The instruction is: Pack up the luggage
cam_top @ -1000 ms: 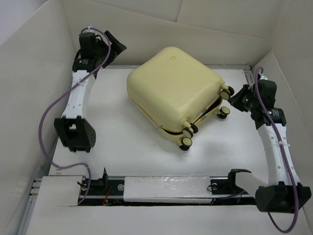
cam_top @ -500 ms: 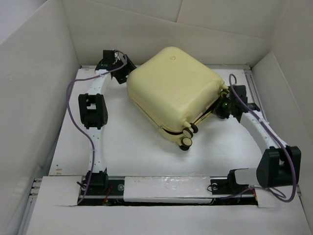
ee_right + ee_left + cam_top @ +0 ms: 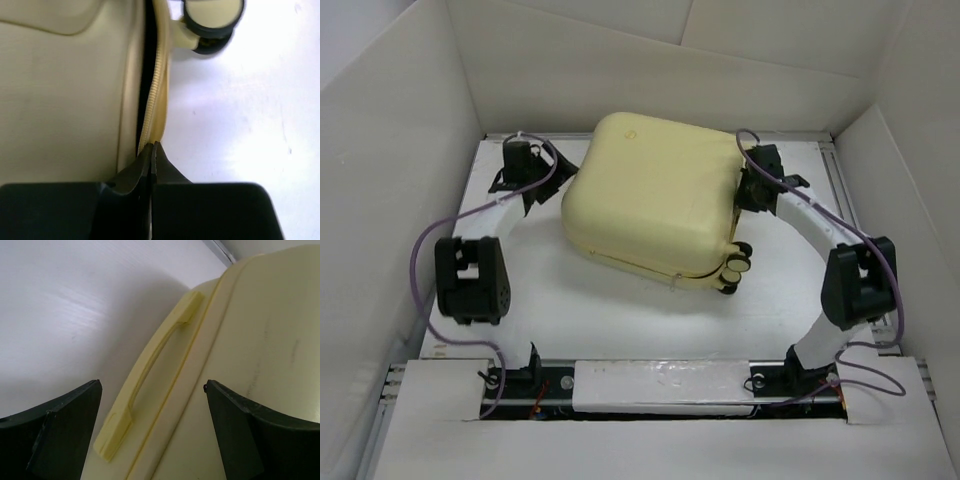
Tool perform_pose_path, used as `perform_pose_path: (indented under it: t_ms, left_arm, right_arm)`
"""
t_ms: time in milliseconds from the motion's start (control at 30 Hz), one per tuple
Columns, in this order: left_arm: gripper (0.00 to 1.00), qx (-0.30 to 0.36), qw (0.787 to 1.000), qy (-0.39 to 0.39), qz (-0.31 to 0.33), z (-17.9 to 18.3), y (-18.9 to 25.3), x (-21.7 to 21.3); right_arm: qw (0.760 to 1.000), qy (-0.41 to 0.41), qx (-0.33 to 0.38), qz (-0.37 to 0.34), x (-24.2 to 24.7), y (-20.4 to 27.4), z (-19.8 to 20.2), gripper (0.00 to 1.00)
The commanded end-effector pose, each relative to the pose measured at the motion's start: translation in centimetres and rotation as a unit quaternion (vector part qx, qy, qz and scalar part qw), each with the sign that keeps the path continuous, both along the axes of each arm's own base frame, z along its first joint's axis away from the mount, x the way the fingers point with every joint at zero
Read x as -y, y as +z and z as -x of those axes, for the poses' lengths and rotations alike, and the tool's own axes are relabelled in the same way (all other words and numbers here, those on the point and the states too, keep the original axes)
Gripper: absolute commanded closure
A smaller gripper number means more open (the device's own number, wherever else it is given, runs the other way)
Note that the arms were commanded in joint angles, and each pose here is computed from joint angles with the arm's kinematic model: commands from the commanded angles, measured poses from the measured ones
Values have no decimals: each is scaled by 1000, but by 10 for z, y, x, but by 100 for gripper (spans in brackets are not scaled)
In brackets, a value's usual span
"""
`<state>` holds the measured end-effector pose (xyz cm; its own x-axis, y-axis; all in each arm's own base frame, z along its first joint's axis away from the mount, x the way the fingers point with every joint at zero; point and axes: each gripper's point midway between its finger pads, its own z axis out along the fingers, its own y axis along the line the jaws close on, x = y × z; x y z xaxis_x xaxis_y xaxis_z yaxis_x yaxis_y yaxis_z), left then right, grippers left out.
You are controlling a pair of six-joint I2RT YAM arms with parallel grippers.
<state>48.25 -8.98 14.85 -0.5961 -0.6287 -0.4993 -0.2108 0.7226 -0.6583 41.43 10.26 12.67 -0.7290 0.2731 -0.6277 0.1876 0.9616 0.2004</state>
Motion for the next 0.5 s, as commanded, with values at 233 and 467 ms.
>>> perform_pose_path:
  t_ms: [233, 467]
  left_arm:
    - [20, -75, 982, -170, 15, 202, -14, 69]
    - [16, 92, 992, -27, -81, 174, 134, 12]
  right_arm:
    - [926, 306, 65, -213, -208, 105, -69, 100]
    - [899, 321, 177, -238, -180, 229, -60, 85]
